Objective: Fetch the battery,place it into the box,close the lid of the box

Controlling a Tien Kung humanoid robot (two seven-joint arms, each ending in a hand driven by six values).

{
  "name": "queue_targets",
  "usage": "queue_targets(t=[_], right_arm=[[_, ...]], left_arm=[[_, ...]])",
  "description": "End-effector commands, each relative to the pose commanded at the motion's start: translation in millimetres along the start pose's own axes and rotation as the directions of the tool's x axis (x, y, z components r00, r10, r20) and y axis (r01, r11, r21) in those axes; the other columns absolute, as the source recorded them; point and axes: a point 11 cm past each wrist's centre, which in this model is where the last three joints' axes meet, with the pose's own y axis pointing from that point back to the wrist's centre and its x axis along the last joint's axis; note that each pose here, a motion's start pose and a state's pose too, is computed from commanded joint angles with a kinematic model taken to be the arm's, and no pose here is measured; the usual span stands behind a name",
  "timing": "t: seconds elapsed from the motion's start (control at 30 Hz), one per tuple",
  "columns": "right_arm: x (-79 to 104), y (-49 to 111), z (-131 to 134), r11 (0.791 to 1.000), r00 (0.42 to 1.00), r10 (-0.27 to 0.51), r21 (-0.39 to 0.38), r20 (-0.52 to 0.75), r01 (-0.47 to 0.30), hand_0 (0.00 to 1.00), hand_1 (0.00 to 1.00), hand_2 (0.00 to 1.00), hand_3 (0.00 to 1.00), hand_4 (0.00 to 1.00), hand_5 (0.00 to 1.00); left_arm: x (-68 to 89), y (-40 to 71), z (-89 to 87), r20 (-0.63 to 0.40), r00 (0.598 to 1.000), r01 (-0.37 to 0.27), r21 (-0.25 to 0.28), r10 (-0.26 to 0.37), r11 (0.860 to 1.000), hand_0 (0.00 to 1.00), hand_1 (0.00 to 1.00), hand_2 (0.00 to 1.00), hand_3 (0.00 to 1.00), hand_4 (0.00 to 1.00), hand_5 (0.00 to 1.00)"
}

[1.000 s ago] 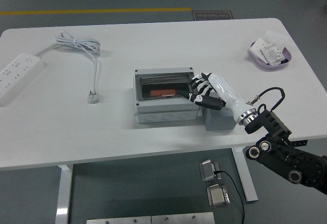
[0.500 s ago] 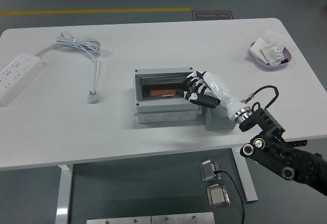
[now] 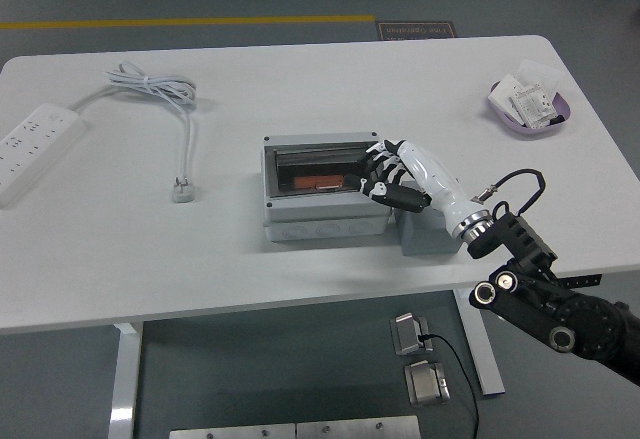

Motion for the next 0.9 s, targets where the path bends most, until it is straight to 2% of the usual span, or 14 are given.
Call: queue_targets(t=[0.5,0.9], right_arm=[[-10.2,-1.9,-5.0,1.000,1.000,-0.016,0.011,0.011,0.016,0.363,0.440,0.548,0.607,0.935,0.792],[-3.8,-6.9,-8.1,1.000,1.000,-0.004,0.021,-0.001,0.004,0.364,0.437,0.549,0.606,0.936,0.793]], left_arm=[[-0.6,0.1,1.1,0.002,1.000,0.001,-0.001,-0.001,1.000,0.667,0.725,0.683,0.625,0.634,0.203],[-1.4,0.3,2.8,0.004,1.000,0.002,-0.004,-0.002,1.000,0.667,0.725,0.683,0.625,0.633,0.203]])
